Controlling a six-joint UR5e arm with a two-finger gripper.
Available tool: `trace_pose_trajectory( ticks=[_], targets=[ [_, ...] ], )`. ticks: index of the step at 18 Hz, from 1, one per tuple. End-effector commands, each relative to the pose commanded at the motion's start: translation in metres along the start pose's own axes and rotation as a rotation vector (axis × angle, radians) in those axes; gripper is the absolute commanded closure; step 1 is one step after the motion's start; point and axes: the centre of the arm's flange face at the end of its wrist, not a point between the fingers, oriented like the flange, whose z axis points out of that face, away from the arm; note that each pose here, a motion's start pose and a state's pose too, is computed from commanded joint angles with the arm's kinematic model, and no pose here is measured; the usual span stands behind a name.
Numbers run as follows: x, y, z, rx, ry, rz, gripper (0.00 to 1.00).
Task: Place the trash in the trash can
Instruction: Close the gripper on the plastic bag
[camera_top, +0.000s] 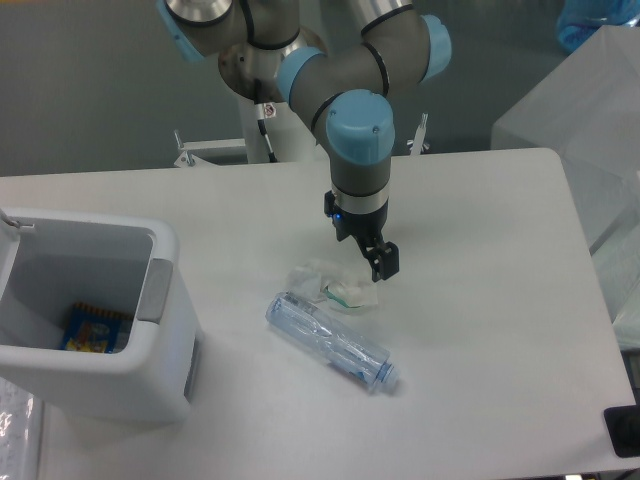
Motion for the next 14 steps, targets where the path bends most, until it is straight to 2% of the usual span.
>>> trace_pose_trajectory(
  ticks=[9,12,14],
  targets=[
    [0.002,-0.004,0.017,0.002,0.027,-0.051,0.03],
    [-0.001,-0.006,0.021,0.004,0.018,-0.103,0.15],
    [-0.001,-0.013,0.024,0.004,0.012,-0.105,0.23]
  ],
)
